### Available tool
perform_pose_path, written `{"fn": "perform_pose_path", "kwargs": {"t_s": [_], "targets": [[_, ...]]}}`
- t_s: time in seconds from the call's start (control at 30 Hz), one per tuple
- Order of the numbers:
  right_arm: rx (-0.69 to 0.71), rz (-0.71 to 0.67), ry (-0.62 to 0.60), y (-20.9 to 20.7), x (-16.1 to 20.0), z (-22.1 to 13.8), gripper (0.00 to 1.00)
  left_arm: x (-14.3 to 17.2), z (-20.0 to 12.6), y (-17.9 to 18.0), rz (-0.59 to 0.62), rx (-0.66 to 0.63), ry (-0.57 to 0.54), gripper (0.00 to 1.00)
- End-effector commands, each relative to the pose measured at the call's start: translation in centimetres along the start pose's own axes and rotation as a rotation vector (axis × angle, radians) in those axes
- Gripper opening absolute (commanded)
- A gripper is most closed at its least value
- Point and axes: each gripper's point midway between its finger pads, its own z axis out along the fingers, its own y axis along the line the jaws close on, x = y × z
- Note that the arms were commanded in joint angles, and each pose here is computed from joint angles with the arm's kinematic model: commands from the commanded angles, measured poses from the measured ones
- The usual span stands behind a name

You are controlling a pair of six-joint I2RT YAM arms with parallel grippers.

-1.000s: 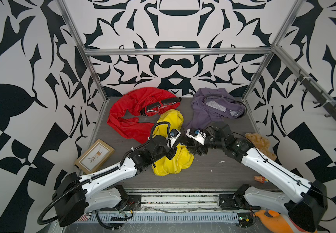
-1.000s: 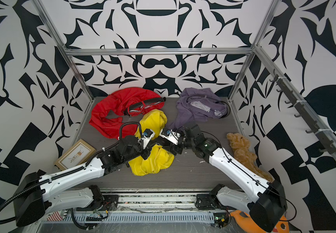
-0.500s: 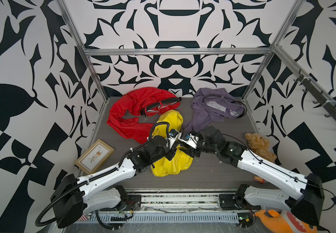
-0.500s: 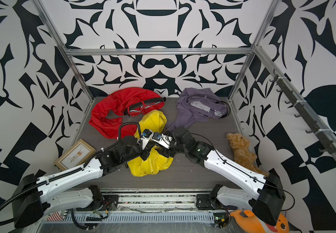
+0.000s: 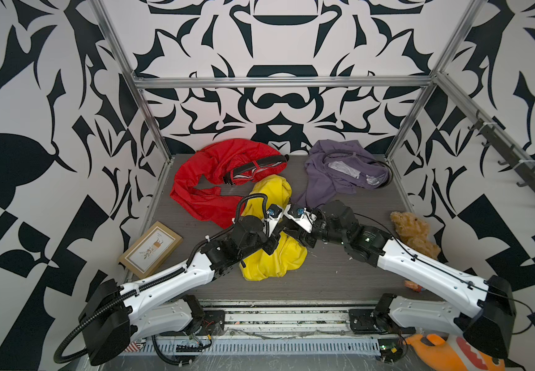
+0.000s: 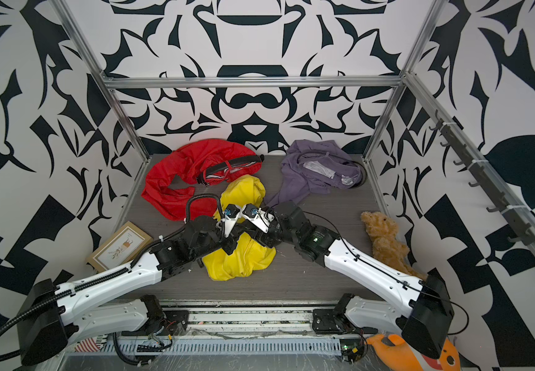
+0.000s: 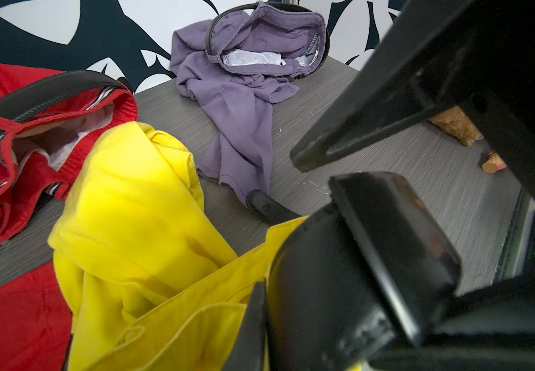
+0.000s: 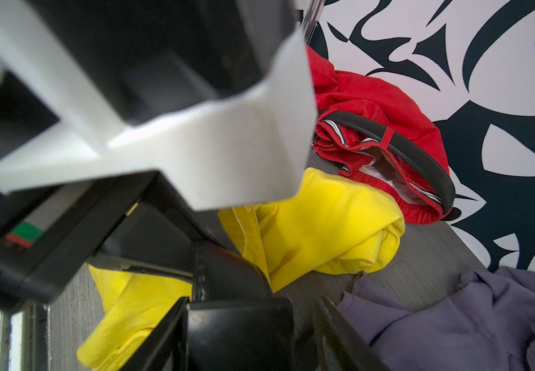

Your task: Remove the belt from the trousers

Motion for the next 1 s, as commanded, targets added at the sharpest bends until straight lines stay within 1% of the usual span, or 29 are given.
{"fn": "perform_pose_path", "kwargs": {"t_s": [0.0,0.13,0.17,0.2,0.3,0.4,0.57,0.67,0.83,0.97], "targets": [[0.008,0.016,-0.058,-0.2,-1.6,0.3,0.64,-1.7,-0.8,-0.3,-0.037,0.019,-0.055,0.00],[0.014,0.006,-0.044,-0.2,-1.4,0.7,0.64,-1.7,-0.9,-0.3,-0.037,0.016,-0.057,0.00],[0.019,0.005,-0.043,-0.3,-1.4,0.7,0.61,-1.7,-0.9,-0.2,-0.037,0.015,-0.057,0.00],[0.020,0.003,-0.041,-0.3,-1.4,0.7,0.57,-1.7,-0.9,-0.2,-0.037,0.014,-0.057,0.00],[0.022,0.001,-0.050,-0.4,-1.7,0.4,0.39,-1.5,-0.9,-0.1,-0.036,0.007,-0.048,0.00],[0.016,-0.004,-0.052,-0.2,-1.8,-0.1,0.27,-1.0,-1.0,0.2,-0.036,-0.011,-0.035,0.00],[-0.008,-0.022,-0.074,0.3,-2.2,-1.3,0.12,0.4,-1.2,1.0,-0.046,-0.051,-0.009,0.00],[-0.018,-0.012,-0.072,-0.1,-2.1,-2.0,0.01,1.2,-1.5,2.0,-0.049,-0.099,0.000,0.00],[-0.031,0.052,-0.079,-1.4,-1.7,-3.3,0.00,2.0,-2.0,3.7,-0.072,-0.163,0.020,0.00],[-0.016,0.082,-0.062,-2.5,-1.0,-4.1,0.00,2.6,-2.7,5.7,-0.086,-0.244,0.038,0.00]]}}
